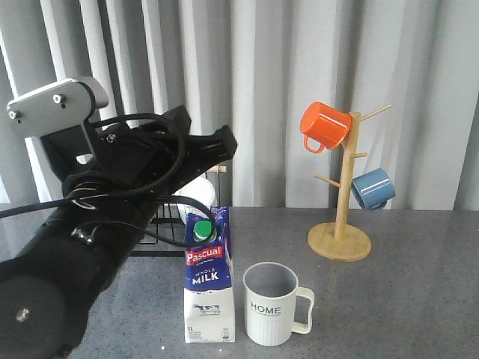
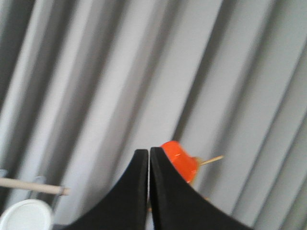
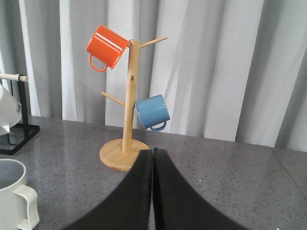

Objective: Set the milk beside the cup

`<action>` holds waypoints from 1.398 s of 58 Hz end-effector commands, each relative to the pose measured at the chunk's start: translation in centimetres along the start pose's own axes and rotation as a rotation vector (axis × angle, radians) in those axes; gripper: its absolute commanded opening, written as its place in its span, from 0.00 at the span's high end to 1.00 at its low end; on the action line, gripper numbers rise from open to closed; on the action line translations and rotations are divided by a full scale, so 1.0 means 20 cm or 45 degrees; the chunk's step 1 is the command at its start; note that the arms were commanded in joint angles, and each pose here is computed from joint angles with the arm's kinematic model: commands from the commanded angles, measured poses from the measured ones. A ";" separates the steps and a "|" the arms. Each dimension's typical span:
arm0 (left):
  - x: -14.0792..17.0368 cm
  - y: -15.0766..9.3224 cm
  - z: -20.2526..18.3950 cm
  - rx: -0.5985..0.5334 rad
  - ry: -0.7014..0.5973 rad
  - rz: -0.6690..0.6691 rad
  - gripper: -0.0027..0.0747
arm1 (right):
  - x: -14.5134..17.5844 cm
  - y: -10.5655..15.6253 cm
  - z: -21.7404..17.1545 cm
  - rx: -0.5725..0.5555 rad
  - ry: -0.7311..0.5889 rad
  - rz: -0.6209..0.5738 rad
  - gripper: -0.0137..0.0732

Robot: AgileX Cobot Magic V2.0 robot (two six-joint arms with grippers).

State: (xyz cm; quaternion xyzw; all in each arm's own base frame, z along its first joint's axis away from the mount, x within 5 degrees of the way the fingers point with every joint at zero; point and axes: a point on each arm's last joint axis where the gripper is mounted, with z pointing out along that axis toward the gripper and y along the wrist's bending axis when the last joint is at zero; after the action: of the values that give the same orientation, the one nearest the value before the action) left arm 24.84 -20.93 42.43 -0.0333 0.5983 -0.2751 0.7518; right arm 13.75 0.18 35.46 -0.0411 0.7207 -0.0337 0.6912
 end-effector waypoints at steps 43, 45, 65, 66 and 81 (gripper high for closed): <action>-0.18 0.40 -0.71 0.268 0.212 0.339 0.98 | -0.08 -0.01 -0.01 0.006 -0.122 -0.015 0.85; -0.16 0.46 -0.76 0.211 0.206 0.332 0.98 | -0.08 -0.01 -0.01 0.006 -0.122 -0.015 0.85; 0.09 0.78 -1.24 -0.153 0.102 0.322 0.98 | -0.08 -0.01 -0.01 0.006 -0.122 -0.015 0.85; 0.10 0.78 -1.26 -0.161 0.096 0.328 0.98 | -0.08 -0.01 -0.01 0.006 -0.122 -0.015 0.85; 0.22 0.87 -1.37 -0.327 0.076 0.386 0.98 | -0.08 -0.01 -0.01 0.006 -0.122 -0.015 0.85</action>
State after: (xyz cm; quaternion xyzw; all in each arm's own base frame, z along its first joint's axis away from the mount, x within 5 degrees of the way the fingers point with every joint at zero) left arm 6.88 -0.61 23.37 -0.0238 0.6744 -0.0870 0.7328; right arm 13.75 0.18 35.46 -0.0411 0.7207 -0.0337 0.6912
